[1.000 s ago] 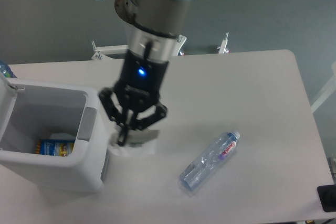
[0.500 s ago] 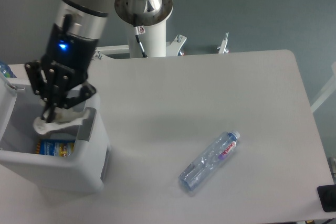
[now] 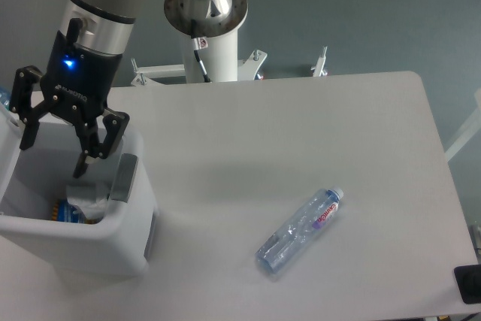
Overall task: Place the trash in the trash can
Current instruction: 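Move the open gripper over the clear water bottle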
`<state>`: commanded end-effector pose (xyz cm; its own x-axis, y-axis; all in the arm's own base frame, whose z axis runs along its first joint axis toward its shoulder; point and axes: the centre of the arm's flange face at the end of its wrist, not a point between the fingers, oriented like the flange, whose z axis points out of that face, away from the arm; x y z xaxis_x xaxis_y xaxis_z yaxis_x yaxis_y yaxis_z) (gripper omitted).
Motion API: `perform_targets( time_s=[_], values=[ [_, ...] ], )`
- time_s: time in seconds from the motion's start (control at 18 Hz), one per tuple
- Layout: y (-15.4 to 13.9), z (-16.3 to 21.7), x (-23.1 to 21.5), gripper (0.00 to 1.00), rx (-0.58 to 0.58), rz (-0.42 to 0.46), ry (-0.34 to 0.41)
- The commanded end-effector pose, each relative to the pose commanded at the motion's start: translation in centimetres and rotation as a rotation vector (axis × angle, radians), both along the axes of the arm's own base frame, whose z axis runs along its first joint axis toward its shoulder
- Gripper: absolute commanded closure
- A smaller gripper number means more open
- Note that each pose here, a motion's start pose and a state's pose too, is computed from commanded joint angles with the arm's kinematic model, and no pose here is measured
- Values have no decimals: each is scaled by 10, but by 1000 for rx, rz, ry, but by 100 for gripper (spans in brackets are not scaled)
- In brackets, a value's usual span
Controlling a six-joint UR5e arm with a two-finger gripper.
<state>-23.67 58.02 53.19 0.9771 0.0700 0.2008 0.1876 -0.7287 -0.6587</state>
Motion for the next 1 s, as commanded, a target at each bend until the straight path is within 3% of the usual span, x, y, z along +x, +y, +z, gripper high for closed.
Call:
perform_targets(
  time_s=[0.28,0.5,0.78,1.0],
  values=[
    [-38,-54,-147,0,-45,187,49],
    [-30,-136,-206,0,-152,114,115],
    [-23,-179,-231,0,-249,118,156],
    [-23,-218,-232,0,-339,-48,264]
  ],
)
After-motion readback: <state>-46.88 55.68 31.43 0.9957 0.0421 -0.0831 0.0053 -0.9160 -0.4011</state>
